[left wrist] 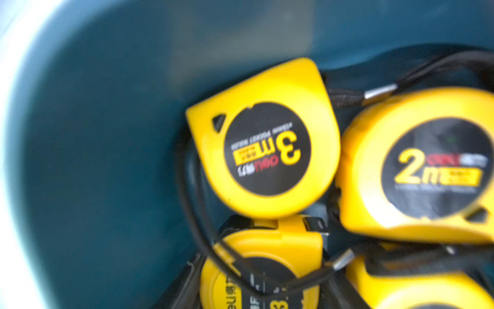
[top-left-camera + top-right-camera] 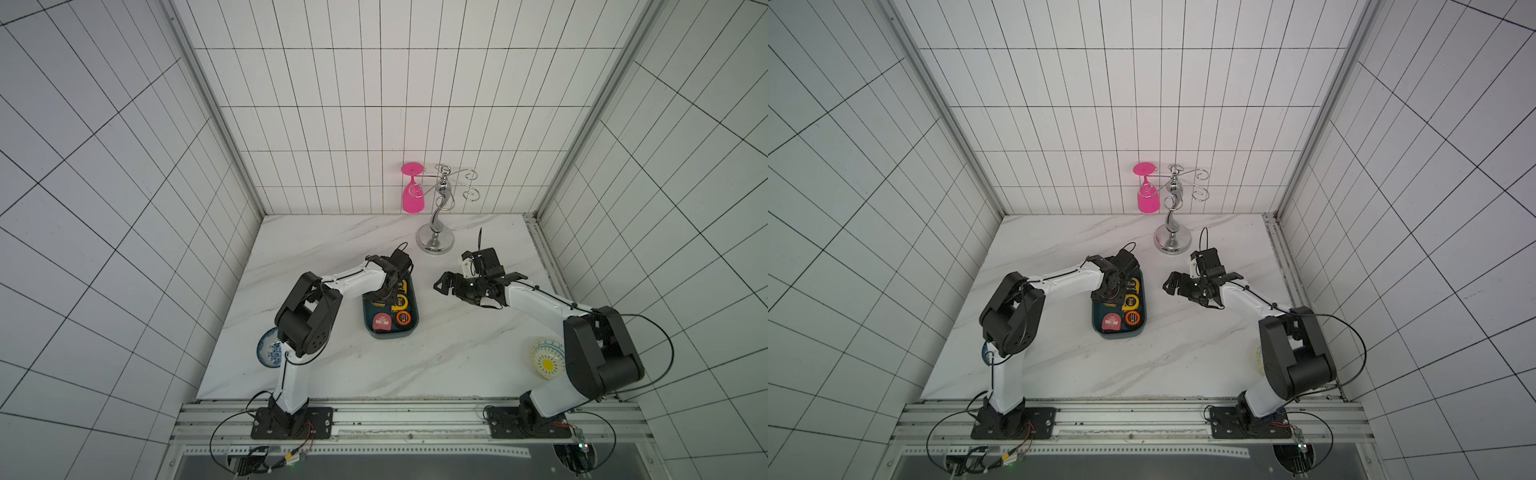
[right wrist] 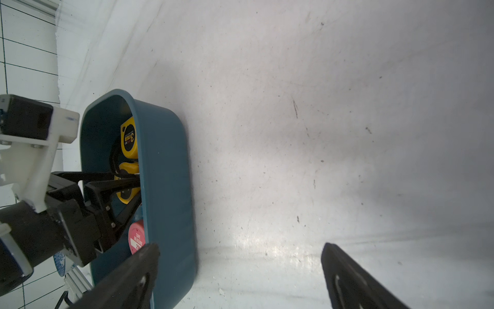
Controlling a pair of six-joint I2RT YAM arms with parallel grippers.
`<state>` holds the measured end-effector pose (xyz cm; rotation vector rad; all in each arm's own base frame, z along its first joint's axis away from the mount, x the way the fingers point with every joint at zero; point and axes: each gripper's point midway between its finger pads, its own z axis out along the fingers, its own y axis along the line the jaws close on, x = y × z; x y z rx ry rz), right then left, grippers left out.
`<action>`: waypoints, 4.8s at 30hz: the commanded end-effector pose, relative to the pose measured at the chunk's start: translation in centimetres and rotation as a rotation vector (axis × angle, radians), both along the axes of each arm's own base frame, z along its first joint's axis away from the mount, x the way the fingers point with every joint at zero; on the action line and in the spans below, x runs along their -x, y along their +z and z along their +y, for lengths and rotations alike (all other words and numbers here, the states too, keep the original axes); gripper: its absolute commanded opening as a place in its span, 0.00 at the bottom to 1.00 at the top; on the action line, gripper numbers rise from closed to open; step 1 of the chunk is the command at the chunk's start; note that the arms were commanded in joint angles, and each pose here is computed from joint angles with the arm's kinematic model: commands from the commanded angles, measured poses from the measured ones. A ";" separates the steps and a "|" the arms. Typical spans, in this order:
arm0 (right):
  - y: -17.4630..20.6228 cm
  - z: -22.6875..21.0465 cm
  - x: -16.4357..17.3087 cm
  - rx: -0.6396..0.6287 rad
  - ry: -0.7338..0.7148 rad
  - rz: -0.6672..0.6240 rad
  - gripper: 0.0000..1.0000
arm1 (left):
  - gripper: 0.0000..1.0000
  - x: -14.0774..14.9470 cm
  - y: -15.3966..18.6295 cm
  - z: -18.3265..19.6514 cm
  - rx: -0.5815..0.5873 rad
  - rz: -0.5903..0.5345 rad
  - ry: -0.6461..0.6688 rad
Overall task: Take the tape measure out of the storage box
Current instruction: Pick up the tape measure from the storage box, then place the tape measure at the center of the board.
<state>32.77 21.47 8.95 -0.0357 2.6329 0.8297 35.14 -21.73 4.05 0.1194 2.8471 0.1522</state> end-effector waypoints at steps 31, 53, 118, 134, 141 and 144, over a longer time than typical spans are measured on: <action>6.7 0.5 2.1 -0.147 0.032 -0.253 0.98 | 0.00 -1.2 20.0 -7.3 0.564 -0.252 0.128; 13.8 1.8 4.1 -0.325 0.072 -0.659 0.96 | 0.00 -1.2 21.0 -16.3 0.855 -0.136 0.172; 3.7 -6.7 -6.5 -0.327 -0.325 -0.324 0.11 | 0.98 -0.6 18.5 -0.7 0.516 -0.317 0.265; -2.7 -9.4 -9.5 -0.378 -0.404 -0.107 0.13 | 0.98 0.1 16.5 1.1 0.499 -0.274 0.276; -3.5 -9.5 -9.1 -0.355 -0.401 -0.063 0.32 | 0.98 0.0 16.2 0.8 0.505 -0.260 0.275; -3.6 -9.7 -8.9 -0.335 -0.402 -0.049 0.40 | 0.98 0.0 16.2 0.8 0.500 -0.259 0.274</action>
